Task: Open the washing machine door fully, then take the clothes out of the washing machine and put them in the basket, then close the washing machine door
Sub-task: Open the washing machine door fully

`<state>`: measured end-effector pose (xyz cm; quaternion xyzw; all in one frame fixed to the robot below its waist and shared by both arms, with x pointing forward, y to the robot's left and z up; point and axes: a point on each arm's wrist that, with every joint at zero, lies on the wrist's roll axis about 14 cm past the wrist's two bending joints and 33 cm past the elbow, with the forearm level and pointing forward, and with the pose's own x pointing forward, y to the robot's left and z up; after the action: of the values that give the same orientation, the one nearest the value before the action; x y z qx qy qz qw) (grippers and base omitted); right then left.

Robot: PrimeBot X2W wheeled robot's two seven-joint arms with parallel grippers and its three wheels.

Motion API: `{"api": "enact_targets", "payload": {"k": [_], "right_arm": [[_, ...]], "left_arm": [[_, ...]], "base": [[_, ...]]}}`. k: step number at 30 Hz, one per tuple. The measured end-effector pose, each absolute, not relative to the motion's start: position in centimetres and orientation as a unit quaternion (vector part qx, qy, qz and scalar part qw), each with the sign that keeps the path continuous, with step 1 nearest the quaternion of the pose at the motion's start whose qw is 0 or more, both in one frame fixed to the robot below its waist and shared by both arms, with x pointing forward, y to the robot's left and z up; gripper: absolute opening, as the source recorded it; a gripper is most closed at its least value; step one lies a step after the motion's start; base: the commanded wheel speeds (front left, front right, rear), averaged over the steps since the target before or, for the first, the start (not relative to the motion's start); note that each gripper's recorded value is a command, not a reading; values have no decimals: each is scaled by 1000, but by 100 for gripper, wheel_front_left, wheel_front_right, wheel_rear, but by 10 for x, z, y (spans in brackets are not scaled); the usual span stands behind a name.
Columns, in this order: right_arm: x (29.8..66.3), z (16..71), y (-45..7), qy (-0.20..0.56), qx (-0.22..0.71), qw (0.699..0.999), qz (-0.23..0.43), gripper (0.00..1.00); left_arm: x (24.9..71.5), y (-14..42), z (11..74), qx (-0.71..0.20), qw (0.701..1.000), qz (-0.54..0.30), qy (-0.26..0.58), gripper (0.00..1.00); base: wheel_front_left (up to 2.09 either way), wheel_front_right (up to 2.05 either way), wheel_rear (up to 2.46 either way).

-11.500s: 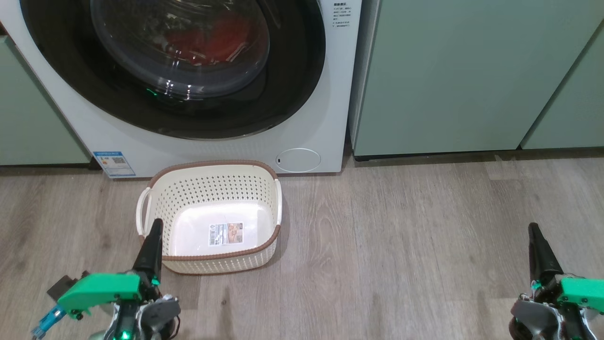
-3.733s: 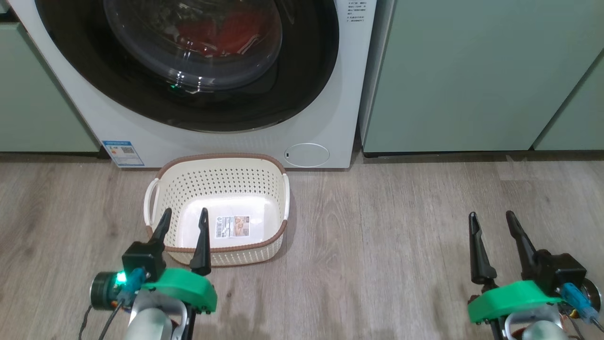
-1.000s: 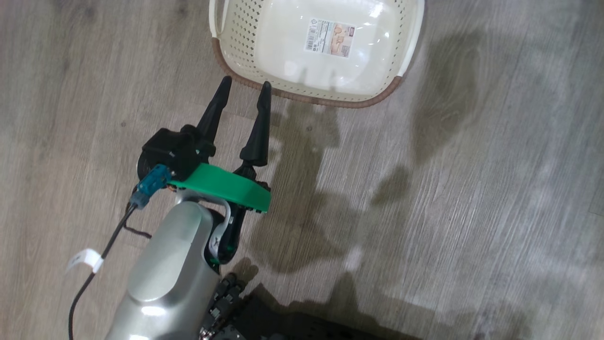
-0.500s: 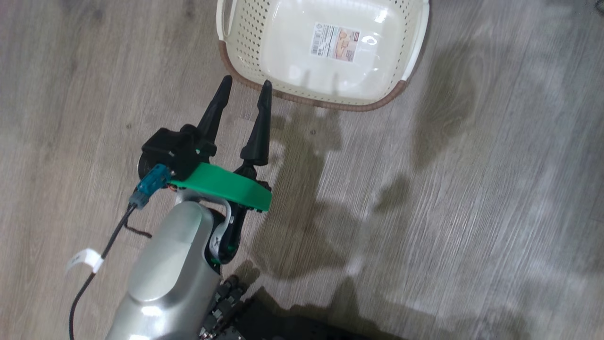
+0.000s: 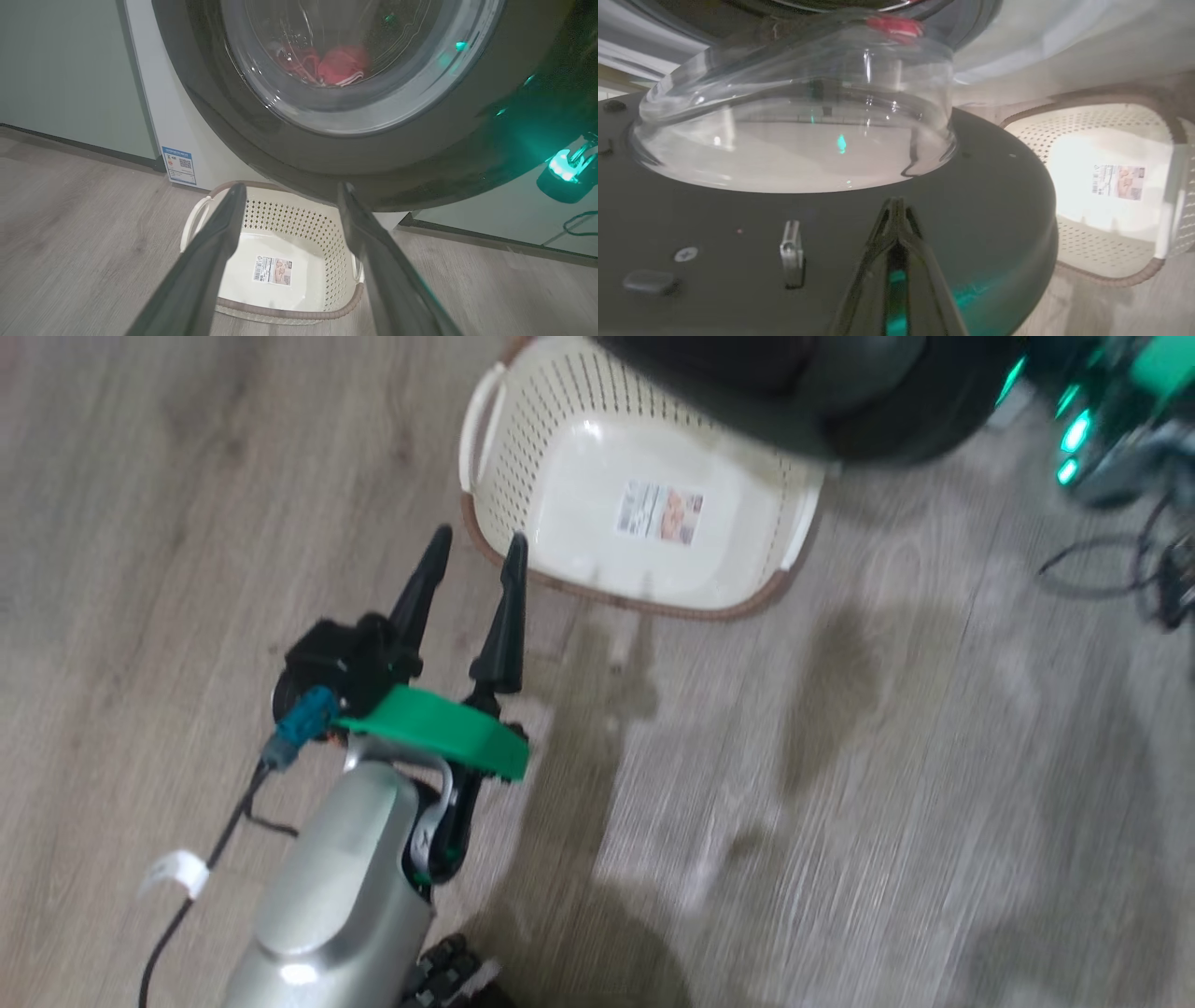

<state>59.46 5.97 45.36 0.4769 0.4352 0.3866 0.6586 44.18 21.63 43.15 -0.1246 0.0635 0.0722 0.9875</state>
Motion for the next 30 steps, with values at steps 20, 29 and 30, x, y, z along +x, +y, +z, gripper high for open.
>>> {"api": "enact_targets", "payload": {"k": [20,29,30], "right_arm": [[461,471,120,508,458,585,436,0],[422,473,144,527,468,551,447,0],[420,471,143,528,469,549,446,0]], "left_arm": [[365,242,468,-114,987,112,28,100],[353,256,478,-113,985,132,11,100],[352,256,478,-113,985,132,11,100]], "base": [[0,0,0],[0,0,0],[0,0,0]]}}
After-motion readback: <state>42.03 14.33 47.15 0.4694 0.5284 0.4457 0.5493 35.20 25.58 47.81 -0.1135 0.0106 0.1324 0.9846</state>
